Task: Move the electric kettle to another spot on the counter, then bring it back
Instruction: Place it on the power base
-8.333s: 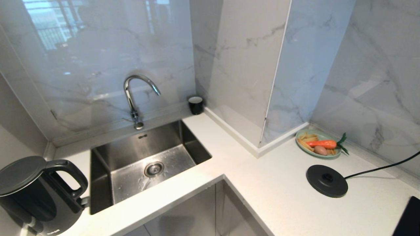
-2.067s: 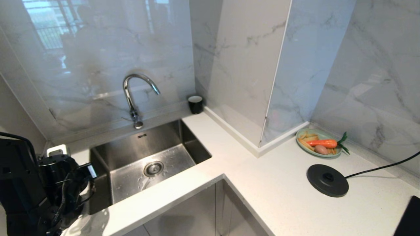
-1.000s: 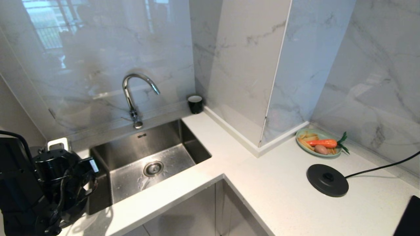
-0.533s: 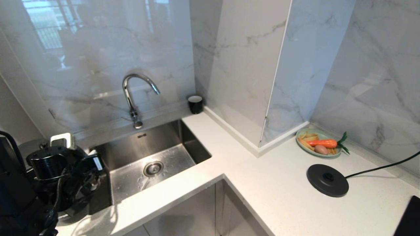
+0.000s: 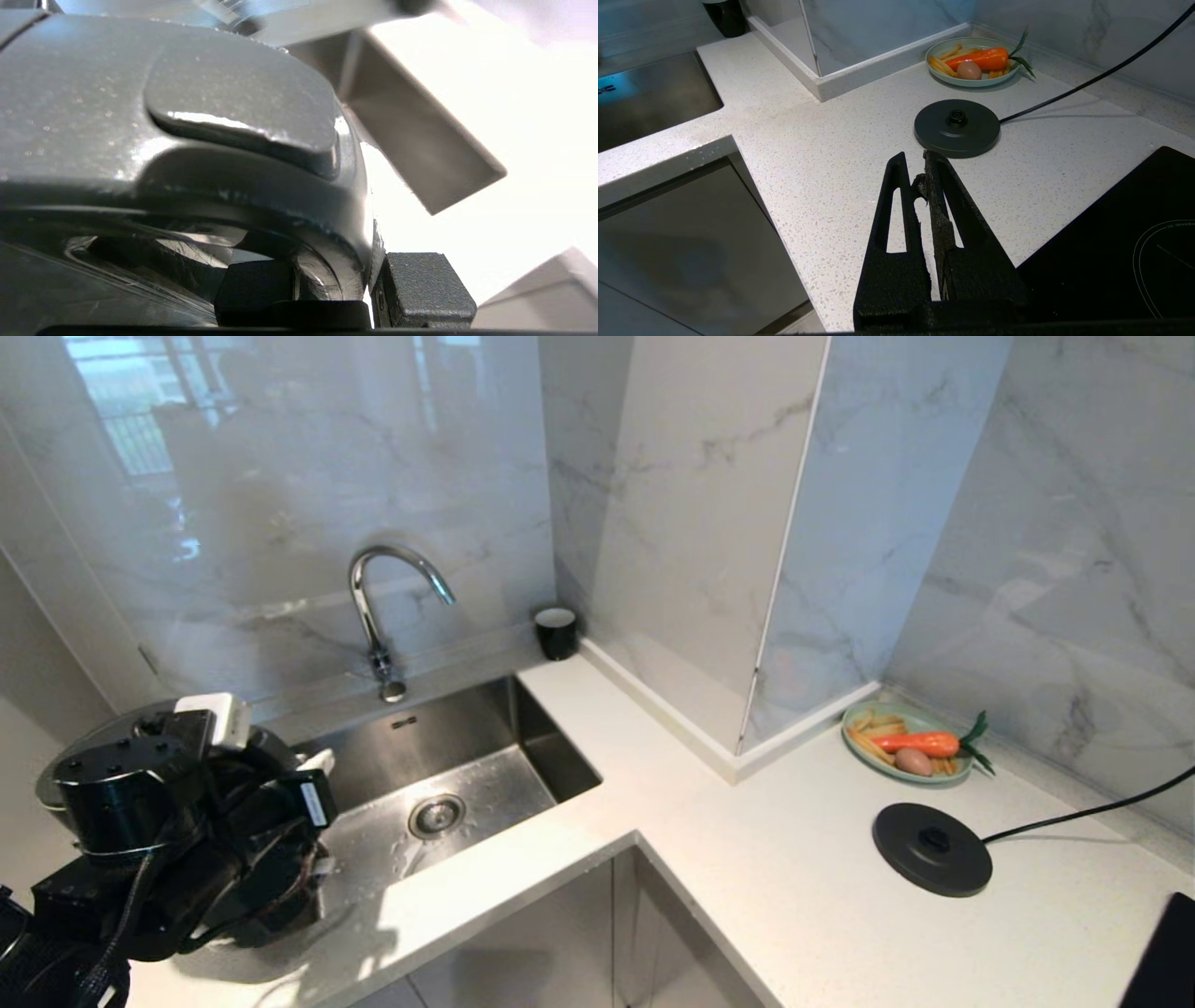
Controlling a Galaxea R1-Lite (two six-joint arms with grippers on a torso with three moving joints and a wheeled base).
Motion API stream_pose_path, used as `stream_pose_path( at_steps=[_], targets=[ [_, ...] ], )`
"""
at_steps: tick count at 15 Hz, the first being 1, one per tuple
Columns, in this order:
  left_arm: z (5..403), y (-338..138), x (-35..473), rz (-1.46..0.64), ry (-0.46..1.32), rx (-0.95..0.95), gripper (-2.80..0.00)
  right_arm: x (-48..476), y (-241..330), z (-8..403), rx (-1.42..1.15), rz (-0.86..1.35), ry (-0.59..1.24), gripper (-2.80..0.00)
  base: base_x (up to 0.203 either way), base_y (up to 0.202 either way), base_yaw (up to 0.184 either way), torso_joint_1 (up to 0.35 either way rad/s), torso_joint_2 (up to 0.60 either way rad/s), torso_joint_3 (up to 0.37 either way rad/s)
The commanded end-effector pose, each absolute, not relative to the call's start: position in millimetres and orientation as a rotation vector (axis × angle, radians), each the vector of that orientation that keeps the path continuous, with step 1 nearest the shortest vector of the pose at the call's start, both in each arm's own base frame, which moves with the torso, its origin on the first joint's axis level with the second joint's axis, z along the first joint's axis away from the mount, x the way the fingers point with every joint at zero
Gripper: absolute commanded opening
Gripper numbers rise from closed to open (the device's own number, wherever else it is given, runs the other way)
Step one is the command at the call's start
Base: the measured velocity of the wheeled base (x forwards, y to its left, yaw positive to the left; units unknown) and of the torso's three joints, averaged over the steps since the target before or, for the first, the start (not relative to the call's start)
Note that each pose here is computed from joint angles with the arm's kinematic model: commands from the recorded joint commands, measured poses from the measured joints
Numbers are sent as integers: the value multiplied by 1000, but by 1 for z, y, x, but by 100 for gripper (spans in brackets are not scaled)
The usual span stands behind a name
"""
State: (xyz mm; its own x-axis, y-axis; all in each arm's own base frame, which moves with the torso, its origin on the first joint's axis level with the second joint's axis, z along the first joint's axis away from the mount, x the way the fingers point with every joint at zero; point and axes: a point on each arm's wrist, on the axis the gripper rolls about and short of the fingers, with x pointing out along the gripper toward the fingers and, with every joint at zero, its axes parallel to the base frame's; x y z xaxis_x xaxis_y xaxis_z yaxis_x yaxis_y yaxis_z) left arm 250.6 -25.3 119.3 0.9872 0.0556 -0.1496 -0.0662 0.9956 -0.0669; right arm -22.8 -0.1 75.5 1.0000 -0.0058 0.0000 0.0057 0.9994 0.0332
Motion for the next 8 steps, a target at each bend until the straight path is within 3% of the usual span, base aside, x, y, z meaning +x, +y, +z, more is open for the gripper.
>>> stream_pose_path(
  at_steps=[1, 8],
  targets=[
    [126, -33, 244, 29, 118, -72, -280, -23, 0, 76, 34, -6, 1, -280, 0, 0, 0, 0, 0, 0],
    [131, -42, 235, -20, 99, -44, -280, -23, 0, 76, 34, -6, 1, -280, 0, 0, 0, 0, 0, 0]
  ],
)
